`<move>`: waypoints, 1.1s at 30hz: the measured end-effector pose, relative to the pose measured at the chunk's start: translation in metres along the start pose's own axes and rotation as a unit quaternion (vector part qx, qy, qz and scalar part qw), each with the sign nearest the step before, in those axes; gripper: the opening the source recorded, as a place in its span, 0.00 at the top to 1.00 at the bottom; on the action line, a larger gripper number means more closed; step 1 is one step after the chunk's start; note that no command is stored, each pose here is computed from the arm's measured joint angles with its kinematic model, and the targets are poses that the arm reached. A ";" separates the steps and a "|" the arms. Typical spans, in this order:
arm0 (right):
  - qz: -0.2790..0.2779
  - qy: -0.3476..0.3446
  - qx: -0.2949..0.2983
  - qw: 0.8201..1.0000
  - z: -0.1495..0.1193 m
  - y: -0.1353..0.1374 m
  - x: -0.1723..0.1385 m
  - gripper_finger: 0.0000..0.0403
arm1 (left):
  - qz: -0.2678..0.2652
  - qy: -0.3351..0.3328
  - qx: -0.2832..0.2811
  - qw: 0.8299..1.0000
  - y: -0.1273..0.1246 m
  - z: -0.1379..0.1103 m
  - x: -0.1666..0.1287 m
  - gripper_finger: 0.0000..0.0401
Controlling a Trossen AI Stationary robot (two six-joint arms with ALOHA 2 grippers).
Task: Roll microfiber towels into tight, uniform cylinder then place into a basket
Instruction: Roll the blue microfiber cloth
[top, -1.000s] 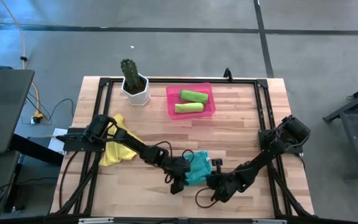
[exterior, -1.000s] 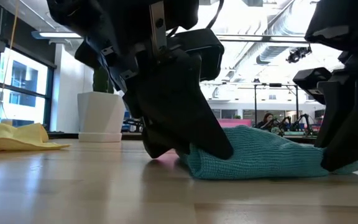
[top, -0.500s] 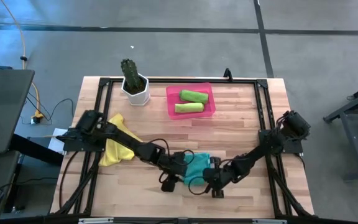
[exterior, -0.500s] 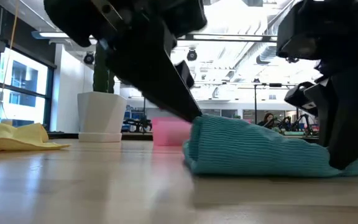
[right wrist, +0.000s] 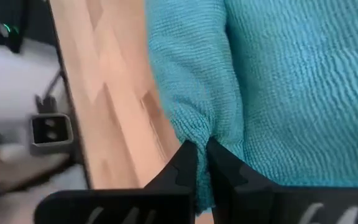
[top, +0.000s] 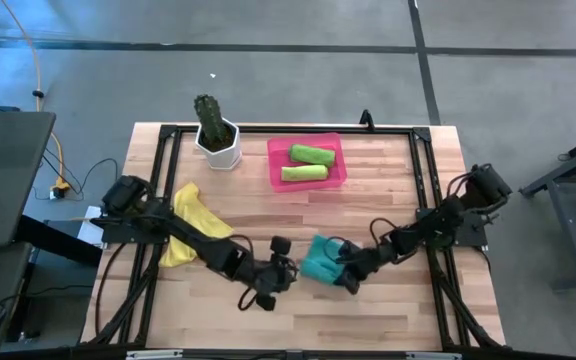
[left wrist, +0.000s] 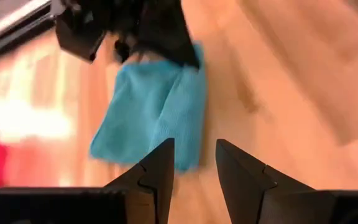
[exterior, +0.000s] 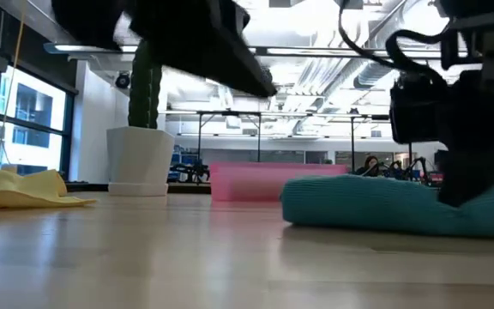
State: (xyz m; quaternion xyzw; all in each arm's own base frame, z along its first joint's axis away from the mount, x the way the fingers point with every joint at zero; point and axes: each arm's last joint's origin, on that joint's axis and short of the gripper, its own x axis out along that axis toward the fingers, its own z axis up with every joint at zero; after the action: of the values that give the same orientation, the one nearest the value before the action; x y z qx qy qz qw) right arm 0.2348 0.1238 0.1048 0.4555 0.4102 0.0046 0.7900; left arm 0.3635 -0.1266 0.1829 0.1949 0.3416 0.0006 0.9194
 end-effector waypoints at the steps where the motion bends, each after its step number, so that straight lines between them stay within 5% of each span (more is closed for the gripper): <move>1: 0.006 0.000 0.023 1.000 -0.001 -0.003 -0.001 1.00 | 0.012 0.007 0.018 1.000 -0.004 -0.003 0.003 0.73; 6: 0.008 0.001 0.097 0.995 -0.004 -0.011 -0.005 1.00 | 0.035 0.004 0.071 0.997 -0.015 -0.011 0.025 0.73; 12: 0.018 -0.001 0.113 0.993 -0.004 -0.009 -0.006 0.99 | 0.054 -0.003 0.111 0.992 -0.022 -0.024 0.054 0.73; 19: 0.020 -0.003 0.113 0.993 -0.003 -0.008 -0.007 0.99 | 0.063 -0.008 0.096 0.993 -0.013 -0.033 0.074 0.73; 29: 0.018 -0.006 0.112 0.994 -0.003 -0.008 -0.007 0.99 | -0.027 -0.028 0.044 0.998 0.018 -0.038 0.087 0.73; 33: 0.020 -0.006 0.108 0.994 -0.003 -0.008 -0.007 0.99 | -0.024 -0.028 -0.004 0.999 0.033 -0.041 0.091 0.73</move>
State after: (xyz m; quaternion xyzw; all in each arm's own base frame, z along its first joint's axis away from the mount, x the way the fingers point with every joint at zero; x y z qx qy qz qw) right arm 0.2253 0.1189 0.1027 0.5458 0.3943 -0.0270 0.7389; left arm 0.4121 -0.0690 0.1090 0.1834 0.3207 -0.0255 0.9289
